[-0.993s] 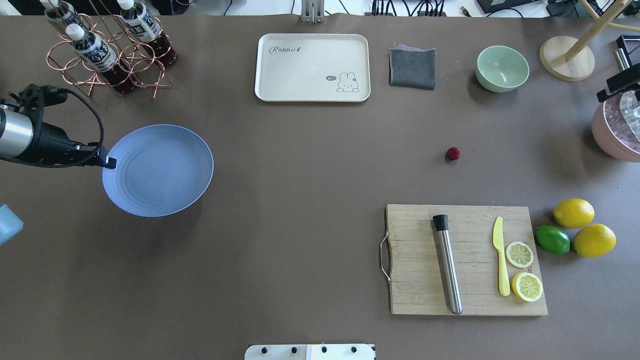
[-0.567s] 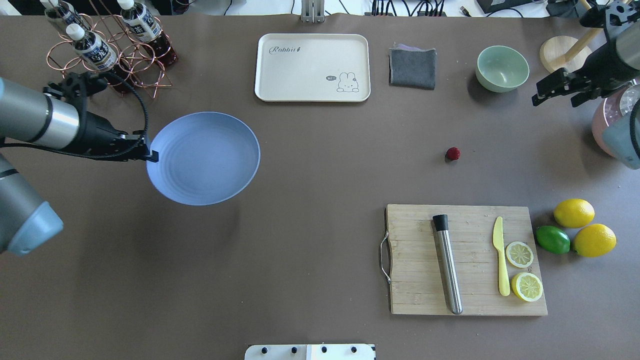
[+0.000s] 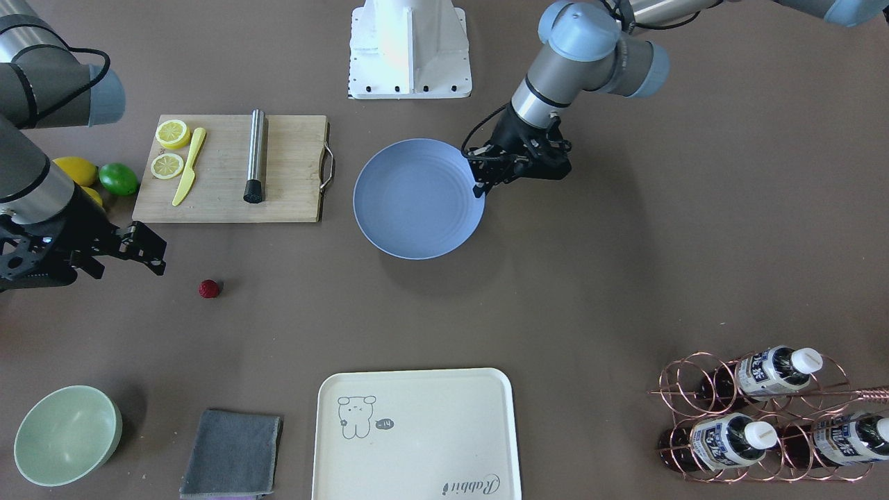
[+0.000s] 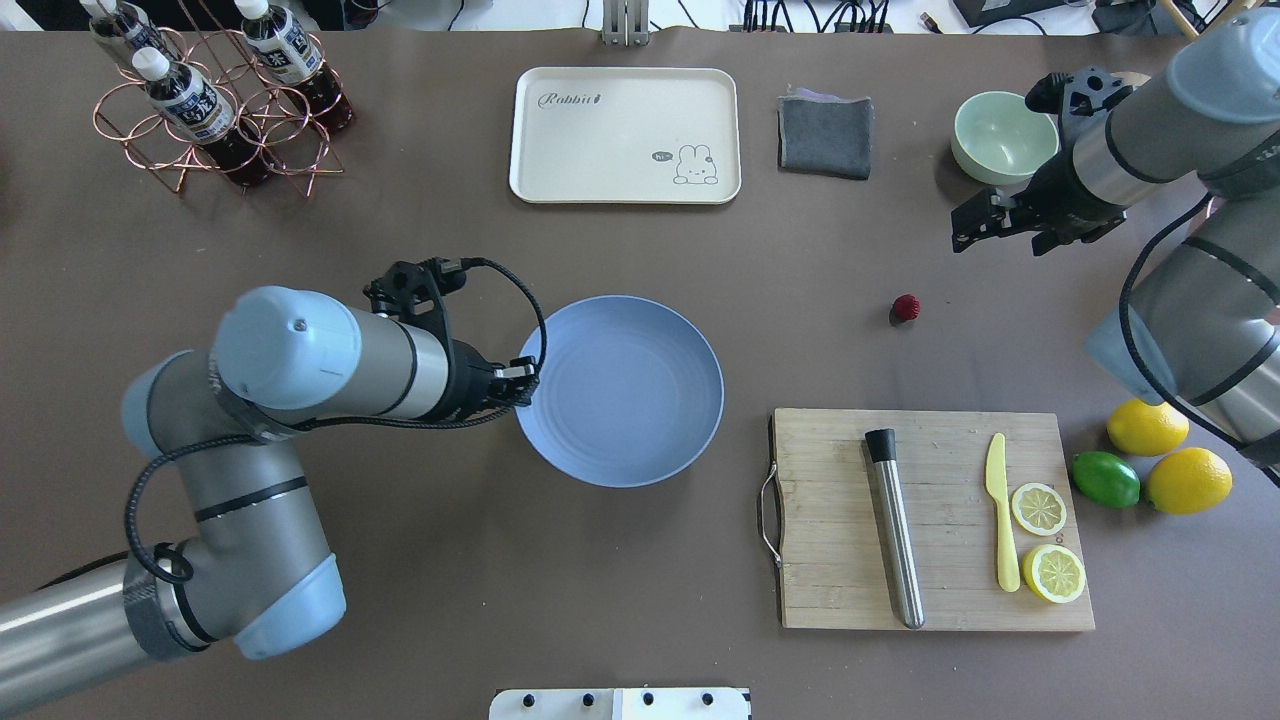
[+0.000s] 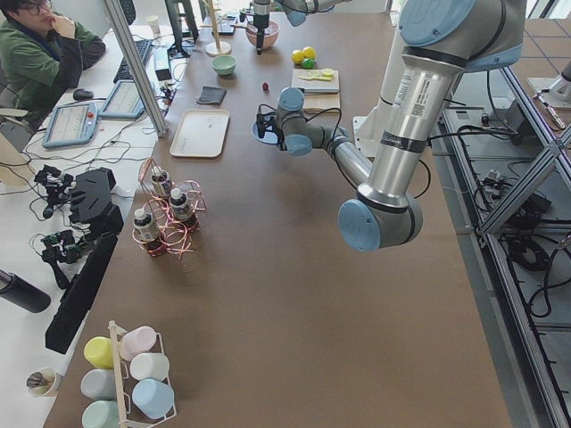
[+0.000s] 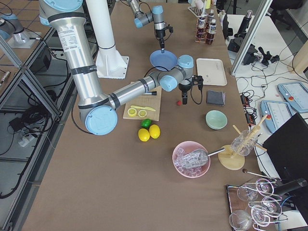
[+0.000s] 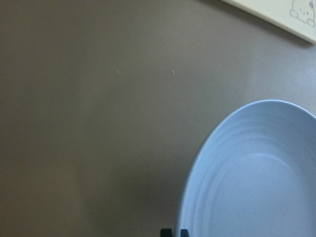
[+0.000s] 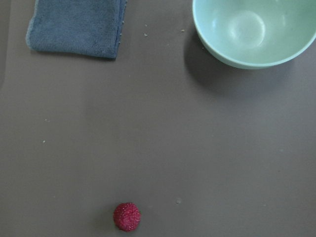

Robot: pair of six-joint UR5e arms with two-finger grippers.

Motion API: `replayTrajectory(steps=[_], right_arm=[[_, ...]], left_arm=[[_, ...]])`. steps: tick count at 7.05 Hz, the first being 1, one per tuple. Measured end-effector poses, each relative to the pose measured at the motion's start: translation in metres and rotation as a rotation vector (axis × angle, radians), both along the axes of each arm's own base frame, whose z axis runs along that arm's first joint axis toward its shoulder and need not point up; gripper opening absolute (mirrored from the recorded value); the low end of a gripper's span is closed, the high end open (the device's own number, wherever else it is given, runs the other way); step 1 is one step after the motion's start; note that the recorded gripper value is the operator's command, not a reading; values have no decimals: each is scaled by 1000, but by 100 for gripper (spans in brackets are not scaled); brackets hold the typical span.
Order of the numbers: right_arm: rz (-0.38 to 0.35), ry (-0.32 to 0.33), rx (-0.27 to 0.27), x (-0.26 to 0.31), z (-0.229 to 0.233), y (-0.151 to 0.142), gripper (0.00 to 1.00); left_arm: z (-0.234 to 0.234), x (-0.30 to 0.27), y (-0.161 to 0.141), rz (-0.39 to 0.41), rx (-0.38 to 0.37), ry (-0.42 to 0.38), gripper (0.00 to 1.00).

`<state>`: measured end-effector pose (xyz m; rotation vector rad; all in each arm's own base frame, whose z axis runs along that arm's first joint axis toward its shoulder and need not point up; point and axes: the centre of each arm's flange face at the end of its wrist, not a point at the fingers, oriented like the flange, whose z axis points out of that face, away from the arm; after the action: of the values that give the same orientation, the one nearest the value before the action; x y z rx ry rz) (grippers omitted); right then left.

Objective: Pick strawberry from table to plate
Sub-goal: 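Close the right gripper on the red strawberry while the left holds the plate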

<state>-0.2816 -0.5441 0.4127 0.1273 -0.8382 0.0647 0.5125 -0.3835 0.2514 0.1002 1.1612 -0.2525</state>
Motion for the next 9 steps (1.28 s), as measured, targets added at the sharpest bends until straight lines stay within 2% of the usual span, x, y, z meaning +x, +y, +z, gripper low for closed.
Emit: replayTrajectory(steps=[3, 4, 5, 9], right_arm=[[7, 13, -12, -30, 6, 12, 100], [7, 12, -18, -36, 5, 15, 100], [2, 12, -21, -41, 5, 17, 100], [-6, 27, -3, -60, 12, 21, 100]], left_arm=[[14, 47, 11, -29, 15, -2, 0], [19, 51, 12, -37, 10, 2, 92], [23, 54, 13, -40, 8, 0, 98], [23, 48, 8, -53, 22, 3, 98]])
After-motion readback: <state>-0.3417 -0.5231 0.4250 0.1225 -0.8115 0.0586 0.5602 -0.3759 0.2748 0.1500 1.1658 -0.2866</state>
